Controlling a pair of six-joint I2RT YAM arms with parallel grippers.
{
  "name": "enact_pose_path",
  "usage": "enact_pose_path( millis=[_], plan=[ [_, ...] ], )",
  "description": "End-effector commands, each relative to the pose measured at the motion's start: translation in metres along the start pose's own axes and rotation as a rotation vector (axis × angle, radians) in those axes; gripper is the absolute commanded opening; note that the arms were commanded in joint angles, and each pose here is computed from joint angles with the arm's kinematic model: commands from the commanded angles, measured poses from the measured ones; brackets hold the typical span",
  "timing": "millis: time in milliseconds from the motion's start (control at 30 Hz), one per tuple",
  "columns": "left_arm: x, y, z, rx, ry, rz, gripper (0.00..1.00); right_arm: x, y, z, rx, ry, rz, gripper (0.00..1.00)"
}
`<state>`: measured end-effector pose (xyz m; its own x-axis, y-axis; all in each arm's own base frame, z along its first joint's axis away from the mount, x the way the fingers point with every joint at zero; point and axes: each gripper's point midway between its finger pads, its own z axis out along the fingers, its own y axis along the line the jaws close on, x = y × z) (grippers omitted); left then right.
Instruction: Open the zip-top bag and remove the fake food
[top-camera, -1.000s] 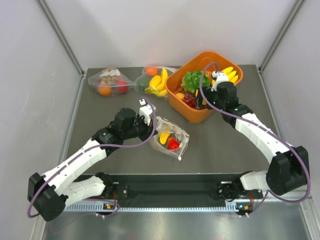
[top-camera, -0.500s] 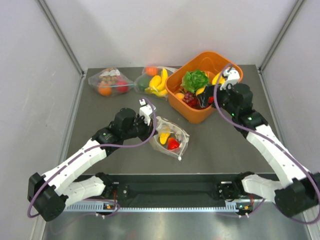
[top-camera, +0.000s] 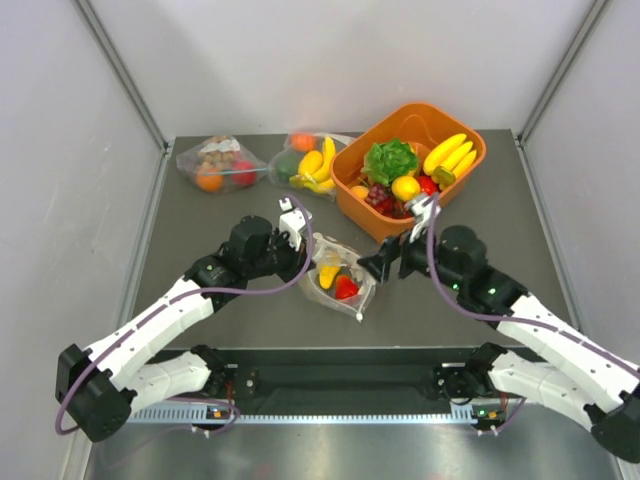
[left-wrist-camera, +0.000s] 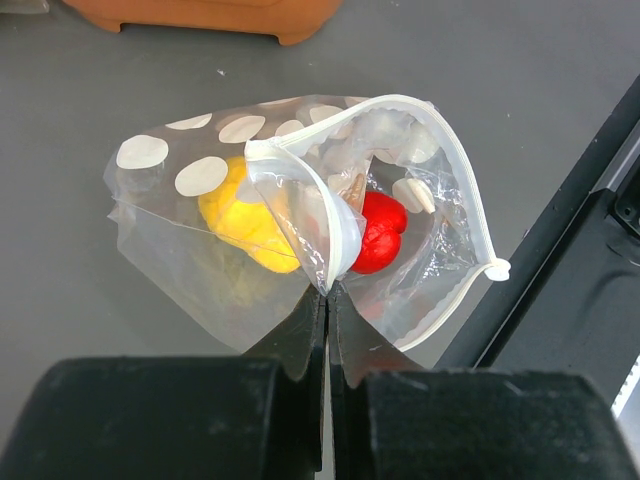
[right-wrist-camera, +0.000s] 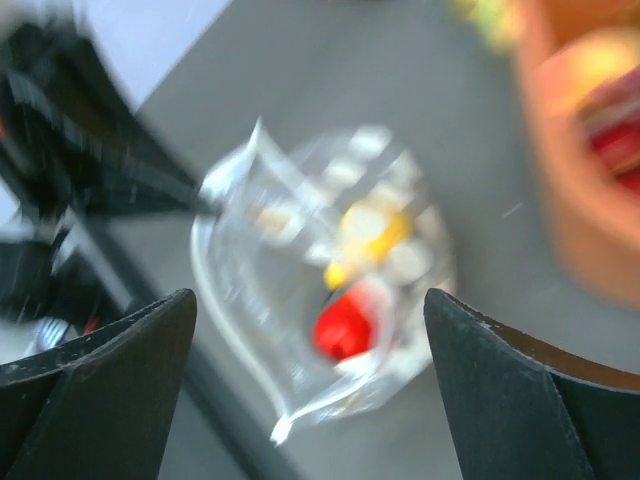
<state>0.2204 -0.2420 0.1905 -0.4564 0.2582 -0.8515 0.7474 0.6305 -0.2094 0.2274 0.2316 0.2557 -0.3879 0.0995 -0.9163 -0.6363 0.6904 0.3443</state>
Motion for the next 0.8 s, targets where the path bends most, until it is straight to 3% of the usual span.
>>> enact_pose_path(
  millis=[0, 333, 767],
  plan=[
    [-0.024, -0.003, -0.002, 0.01, -0.062, 0.014, 0.0, 0.027, 0.034, 0.01, -0.116, 0.041, 0.082, 0.93],
    [-0.023, -0.004, -0.002, 0.015, -0.061, 0.012, 0.0, 0.087, 0.079, 0.043, -0.236, 0.145, 0.14, 0.85],
    [-0.026, -0.007, -0.005, 0.027, -0.074, 0.014, 0.0, 0.096, 0.037, 0.071, -0.004, 0.079, 0.216, 0.81]
  ],
)
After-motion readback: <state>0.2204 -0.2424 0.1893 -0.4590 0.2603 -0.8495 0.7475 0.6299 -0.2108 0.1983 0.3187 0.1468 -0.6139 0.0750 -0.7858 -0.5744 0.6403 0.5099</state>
